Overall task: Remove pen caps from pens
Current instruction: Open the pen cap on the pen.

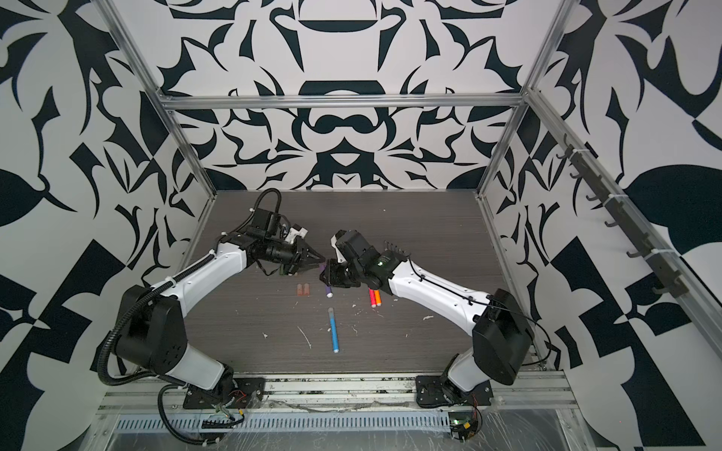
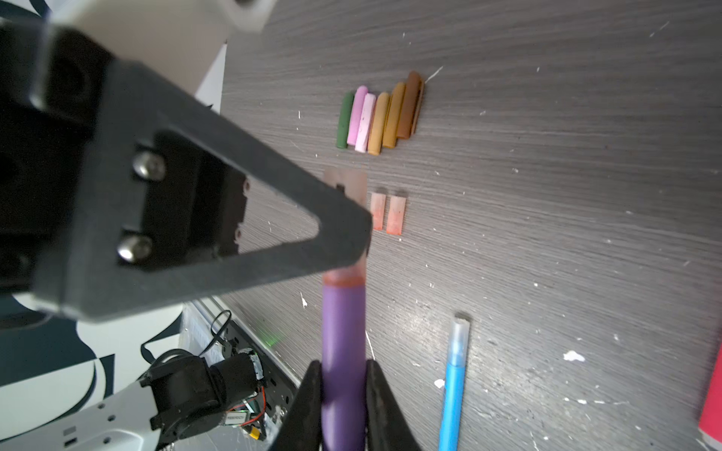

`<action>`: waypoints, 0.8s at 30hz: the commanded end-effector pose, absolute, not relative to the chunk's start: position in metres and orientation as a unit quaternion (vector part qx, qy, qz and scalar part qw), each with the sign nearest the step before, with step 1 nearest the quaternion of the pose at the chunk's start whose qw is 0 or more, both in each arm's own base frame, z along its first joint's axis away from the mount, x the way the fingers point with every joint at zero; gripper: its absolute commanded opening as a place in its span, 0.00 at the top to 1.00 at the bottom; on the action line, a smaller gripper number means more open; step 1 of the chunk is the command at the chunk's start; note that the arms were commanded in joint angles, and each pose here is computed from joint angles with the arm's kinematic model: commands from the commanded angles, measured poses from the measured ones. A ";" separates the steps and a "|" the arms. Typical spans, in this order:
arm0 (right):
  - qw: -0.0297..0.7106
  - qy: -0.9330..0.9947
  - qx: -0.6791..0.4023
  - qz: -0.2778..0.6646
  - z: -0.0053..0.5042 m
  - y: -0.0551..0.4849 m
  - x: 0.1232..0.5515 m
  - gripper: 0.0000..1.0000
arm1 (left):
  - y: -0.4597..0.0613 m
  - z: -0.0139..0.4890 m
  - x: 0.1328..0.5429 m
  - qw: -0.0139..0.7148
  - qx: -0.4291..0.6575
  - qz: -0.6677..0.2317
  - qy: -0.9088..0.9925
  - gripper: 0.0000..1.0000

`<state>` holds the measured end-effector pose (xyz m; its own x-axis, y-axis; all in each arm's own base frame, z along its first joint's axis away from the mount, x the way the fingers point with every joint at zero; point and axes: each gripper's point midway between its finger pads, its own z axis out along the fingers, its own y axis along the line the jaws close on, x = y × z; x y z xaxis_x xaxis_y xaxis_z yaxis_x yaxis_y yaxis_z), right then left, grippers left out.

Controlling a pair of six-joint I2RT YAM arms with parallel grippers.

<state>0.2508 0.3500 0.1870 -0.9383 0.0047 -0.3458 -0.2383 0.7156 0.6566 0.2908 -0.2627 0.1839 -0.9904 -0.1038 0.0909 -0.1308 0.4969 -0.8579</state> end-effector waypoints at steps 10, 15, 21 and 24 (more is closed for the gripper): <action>0.154 0.905 -0.071 0.391 0.194 0.356 0.248 0.82 | -0.268 0.204 0.297 0.002 0.054 0.512 -0.857 1.00; 0.155 0.905 -0.072 0.390 0.194 0.355 0.248 0.83 | -0.268 0.204 0.296 0.003 0.056 0.512 -0.857 1.00; 0.153 0.906 -0.071 0.389 0.191 0.357 0.250 0.69 | -0.267 0.206 0.294 0.002 0.056 0.512 -0.857 1.00; 0.155 0.905 -0.072 0.389 0.193 0.358 0.250 0.65 | -0.267 0.205 0.293 0.002 0.056 0.512 -0.857 1.00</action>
